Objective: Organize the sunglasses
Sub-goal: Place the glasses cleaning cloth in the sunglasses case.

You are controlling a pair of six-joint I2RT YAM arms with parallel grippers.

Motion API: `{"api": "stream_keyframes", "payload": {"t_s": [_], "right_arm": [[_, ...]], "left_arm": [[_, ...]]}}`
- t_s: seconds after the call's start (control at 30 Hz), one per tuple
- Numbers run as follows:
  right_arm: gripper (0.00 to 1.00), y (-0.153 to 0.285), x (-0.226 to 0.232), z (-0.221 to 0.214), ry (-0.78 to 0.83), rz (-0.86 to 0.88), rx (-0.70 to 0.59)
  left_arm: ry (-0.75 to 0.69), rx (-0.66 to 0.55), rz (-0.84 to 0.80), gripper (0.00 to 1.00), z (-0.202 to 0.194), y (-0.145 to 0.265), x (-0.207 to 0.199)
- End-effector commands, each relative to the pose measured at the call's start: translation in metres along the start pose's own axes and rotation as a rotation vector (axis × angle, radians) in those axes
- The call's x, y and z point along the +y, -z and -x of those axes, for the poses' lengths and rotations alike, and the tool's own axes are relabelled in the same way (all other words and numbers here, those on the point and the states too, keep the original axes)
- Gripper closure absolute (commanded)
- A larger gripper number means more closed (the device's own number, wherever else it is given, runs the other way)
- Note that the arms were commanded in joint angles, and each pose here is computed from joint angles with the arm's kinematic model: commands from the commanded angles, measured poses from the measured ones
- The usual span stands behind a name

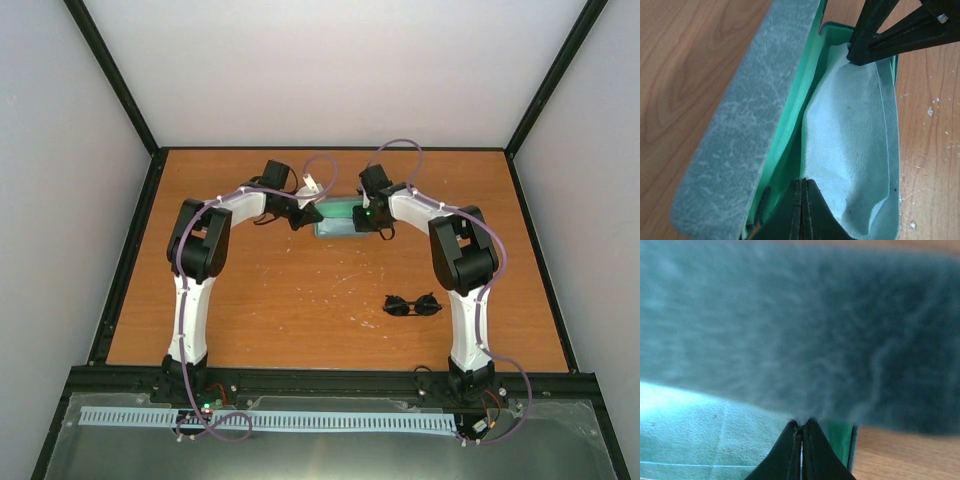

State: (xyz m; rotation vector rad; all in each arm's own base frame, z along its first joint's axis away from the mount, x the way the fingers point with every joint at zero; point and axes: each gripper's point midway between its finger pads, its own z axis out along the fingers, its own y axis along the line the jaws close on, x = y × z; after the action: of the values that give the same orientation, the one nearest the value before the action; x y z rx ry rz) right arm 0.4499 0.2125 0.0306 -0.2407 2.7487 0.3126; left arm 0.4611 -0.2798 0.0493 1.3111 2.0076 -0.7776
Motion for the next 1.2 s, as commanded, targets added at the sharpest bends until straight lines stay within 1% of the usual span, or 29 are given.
{"api": "stream_keyframes", "payload": {"t_s": [0.0,0.23,0.37,0.77,0.97,1.17], "right_arm": [[0.97,-0.001,-0.007,-0.002,-0.024,-0.016,-0.019],[0.97,0.009,-0.008,0.007,-0.043,-0.023,-0.085],[0.97,0.009,-0.007,0.012,-0.05,-0.022,-0.096],[0.97,0.026,-0.006,0.028,-0.063,-0.023,-0.185],[0.97,0.03,-0.009,0.027,-0.076,-0.029,-0.209],[0.97,0.017,-0.008,0.016,-0.078,-0.019,-0.148]], "left_arm": [[0.002,0.009,0.002,0.98,-0.008,-0.002,0.0],[0.005,0.011,0.014,0.96,-0.009,-0.003,-0.001],[0.003,0.008,0.02,0.95,-0.008,-0.003,-0.002],[-0.004,-0.009,0.04,0.95,0.0,0.0,0.002],[0.0,-0.016,0.049,0.96,0.003,0.002,0.004],[0.002,-0.016,0.052,0.96,0.003,0.001,0.004]]}}
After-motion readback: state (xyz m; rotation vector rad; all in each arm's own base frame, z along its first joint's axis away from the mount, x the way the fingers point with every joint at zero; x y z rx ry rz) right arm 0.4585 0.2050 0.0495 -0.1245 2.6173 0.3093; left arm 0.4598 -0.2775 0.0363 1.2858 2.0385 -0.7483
